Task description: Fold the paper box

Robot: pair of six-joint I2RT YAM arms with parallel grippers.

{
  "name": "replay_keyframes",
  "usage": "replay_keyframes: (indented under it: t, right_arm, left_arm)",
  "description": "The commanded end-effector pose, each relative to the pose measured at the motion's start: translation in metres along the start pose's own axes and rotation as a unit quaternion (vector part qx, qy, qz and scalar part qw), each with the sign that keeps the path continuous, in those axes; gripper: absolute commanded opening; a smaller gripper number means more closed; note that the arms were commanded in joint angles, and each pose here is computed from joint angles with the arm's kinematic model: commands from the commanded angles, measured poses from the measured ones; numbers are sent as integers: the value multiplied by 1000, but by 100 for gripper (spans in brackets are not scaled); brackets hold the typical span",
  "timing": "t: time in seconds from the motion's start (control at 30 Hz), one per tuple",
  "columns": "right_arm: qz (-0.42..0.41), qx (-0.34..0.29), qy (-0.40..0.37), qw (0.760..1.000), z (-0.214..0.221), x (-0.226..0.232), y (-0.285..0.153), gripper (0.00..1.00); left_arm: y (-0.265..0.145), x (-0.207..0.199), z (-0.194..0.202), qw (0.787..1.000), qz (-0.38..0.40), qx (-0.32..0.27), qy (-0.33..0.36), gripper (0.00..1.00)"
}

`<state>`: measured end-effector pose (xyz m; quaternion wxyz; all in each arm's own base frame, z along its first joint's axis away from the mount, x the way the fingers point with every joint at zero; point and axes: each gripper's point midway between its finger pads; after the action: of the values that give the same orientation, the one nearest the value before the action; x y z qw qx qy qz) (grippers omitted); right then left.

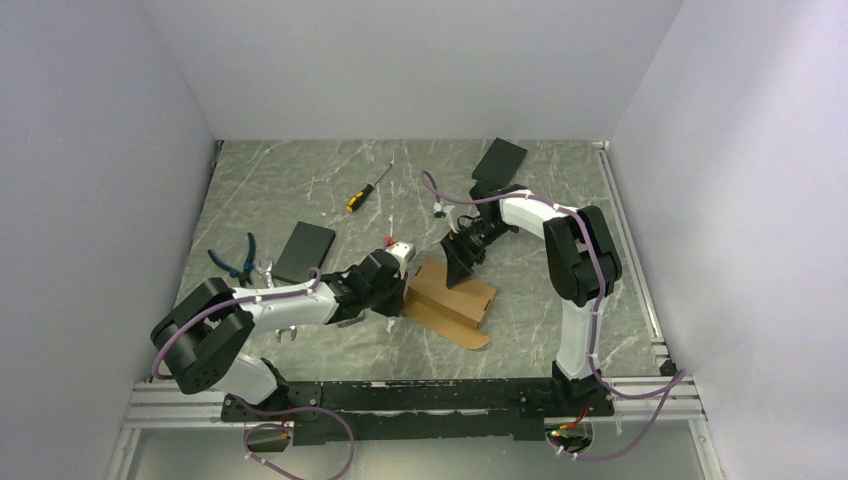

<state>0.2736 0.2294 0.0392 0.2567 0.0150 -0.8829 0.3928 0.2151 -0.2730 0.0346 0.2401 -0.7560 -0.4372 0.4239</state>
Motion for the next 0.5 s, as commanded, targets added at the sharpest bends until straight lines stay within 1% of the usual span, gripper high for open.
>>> replay_keyframes:
  t: [0.0,0.17,0.37,0.47]
  right_arm:
    - [26,9,-33,999,-3,-18,5,72]
    - [26,10,-34,999,-3,-18,5,72]
    - [24,10,-34,999,-3,-17,5,72]
    - [24,10,-34,999,-3,-17,6,72]
  left_arm:
    - [-3,-18,-8,999,18,5,27,2]
    - [-5,-21,-12,999,11,13,38,2]
    - [-6,-10,-21,999,-38,7,33,2]
    - [-7,-14,-25,999,-35,5,35,1]
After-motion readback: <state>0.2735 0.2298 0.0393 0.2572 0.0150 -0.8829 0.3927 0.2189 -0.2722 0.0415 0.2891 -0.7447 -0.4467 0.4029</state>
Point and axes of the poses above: each gripper's point midway between its finger pads, its own y axis out along the fingers, its own x axis along the line the jaws close on, z = x × y, and after that the axes turned 14 degrees about -y, right-handed
